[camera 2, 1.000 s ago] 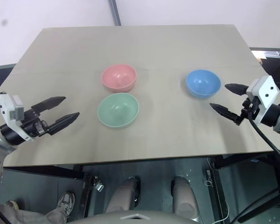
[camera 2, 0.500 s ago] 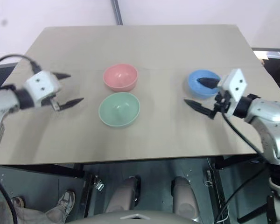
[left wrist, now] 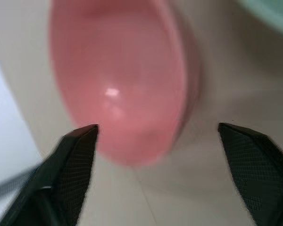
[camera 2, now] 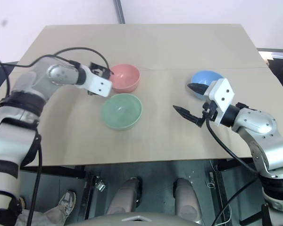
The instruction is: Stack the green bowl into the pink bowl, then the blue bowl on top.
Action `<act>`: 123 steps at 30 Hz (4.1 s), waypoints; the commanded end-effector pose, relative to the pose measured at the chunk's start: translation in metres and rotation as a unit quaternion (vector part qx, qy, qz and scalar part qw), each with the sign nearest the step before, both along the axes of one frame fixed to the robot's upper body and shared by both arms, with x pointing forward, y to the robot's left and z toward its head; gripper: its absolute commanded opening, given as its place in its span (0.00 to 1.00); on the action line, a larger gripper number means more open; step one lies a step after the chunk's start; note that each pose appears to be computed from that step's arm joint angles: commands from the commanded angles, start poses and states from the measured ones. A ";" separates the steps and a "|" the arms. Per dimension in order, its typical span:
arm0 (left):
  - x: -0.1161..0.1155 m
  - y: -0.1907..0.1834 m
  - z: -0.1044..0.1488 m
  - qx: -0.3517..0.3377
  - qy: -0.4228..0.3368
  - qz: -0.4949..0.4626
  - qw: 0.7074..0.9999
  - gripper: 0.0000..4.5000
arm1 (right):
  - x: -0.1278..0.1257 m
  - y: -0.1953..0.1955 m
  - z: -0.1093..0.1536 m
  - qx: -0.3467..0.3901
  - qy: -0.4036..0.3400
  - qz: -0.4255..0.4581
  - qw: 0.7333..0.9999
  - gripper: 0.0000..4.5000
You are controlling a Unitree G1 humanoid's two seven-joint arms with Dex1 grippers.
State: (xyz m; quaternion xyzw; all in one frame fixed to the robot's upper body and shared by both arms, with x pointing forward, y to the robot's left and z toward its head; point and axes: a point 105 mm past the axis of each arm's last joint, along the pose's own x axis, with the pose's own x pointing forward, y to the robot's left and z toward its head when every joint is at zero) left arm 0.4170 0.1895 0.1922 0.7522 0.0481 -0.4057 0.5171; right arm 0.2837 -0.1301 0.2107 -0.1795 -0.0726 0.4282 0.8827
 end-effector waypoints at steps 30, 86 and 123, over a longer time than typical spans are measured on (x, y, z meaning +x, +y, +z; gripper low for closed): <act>-0.184 0.117 -0.016 0.065 0.226 0.008 0.972 0.00 | 0.022 -0.002 0.003 0.018 -0.038 0.005 0.999 1.00; -0.174 0.038 0.037 -0.545 0.283 0.069 0.786 0.97 | 0.001 0.044 -0.027 -0.074 0.014 0.097 0.992 1.00; -0.169 0.077 -0.004 -0.607 0.263 0.125 0.740 1.00 | 0.022 0.158 -0.013 -0.197 -0.115 0.243 0.943 0.10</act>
